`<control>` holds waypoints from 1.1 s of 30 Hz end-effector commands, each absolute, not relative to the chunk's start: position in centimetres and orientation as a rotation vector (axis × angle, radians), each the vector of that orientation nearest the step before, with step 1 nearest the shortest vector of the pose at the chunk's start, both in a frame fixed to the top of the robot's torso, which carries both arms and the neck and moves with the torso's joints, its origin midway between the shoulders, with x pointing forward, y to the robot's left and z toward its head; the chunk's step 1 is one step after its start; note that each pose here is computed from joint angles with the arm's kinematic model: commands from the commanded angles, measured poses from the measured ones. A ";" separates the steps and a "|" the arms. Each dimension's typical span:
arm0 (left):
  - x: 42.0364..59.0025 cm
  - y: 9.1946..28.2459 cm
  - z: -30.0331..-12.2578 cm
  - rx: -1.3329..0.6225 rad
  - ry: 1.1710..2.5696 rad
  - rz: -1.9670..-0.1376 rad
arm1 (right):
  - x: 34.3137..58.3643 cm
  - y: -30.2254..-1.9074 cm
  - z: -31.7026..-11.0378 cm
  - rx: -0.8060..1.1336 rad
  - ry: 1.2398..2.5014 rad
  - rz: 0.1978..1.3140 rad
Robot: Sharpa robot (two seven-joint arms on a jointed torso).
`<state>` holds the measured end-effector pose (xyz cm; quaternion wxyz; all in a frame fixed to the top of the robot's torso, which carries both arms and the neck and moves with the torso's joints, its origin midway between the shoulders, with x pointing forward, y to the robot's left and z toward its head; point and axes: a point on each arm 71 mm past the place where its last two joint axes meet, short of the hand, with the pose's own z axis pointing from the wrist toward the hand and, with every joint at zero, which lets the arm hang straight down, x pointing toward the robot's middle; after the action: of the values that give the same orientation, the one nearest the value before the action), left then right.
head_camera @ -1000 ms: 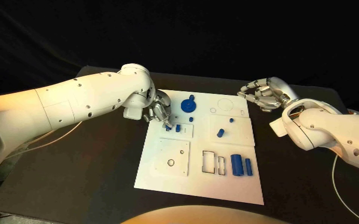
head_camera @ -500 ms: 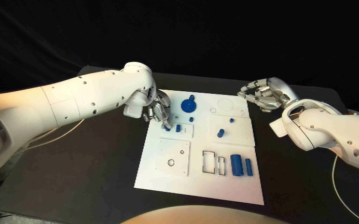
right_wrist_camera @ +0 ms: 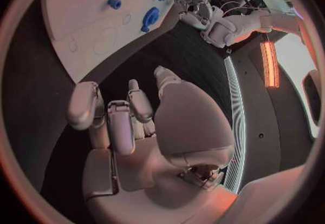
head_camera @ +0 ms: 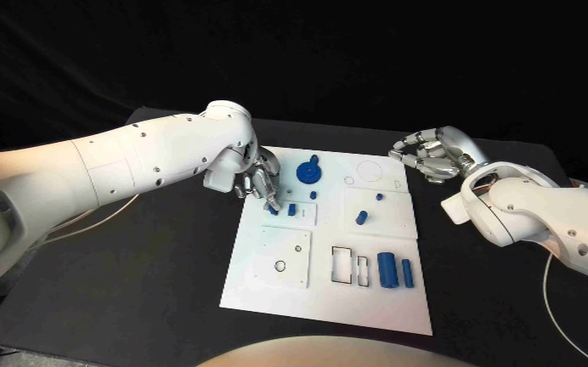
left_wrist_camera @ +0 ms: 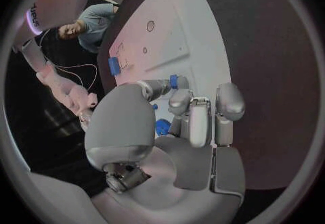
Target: Assemble the parts on the task board
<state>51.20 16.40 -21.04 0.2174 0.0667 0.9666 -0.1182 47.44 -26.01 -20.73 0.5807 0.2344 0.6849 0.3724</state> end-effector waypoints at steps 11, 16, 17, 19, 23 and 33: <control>51.2 16.2 -21.3 0.224 2.652 -0.272 | 47.3 -25.8 -20.7 0.526 1.602 0.883; 51.2 16.3 -21.3 0.210 2.630 -0.273 | 47.3 -25.7 -20.7 0.525 1.602 0.884; 51.2 16.3 -21.3 0.204 2.626 -0.276 | 47.3 -25.7 -20.7 0.525 1.602 0.884; 51.2 16.3 -21.2 0.193 2.621 -0.285 | 47.3 -25.8 -20.7 0.524 1.601 0.884; 51.0 16.3 -21.2 0.169 2.608 -0.306 | 47.3 -25.8 -20.7 0.524 1.601 0.884; 50.1 16.9 -20.7 0.091 2.576 -0.382 | 47.2 -25.9 -20.6 0.524 1.599 0.884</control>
<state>50.16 17.09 -20.90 0.2536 0.0529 0.9575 -0.1270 47.28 -26.00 -20.68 0.5805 0.2331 0.6846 0.3743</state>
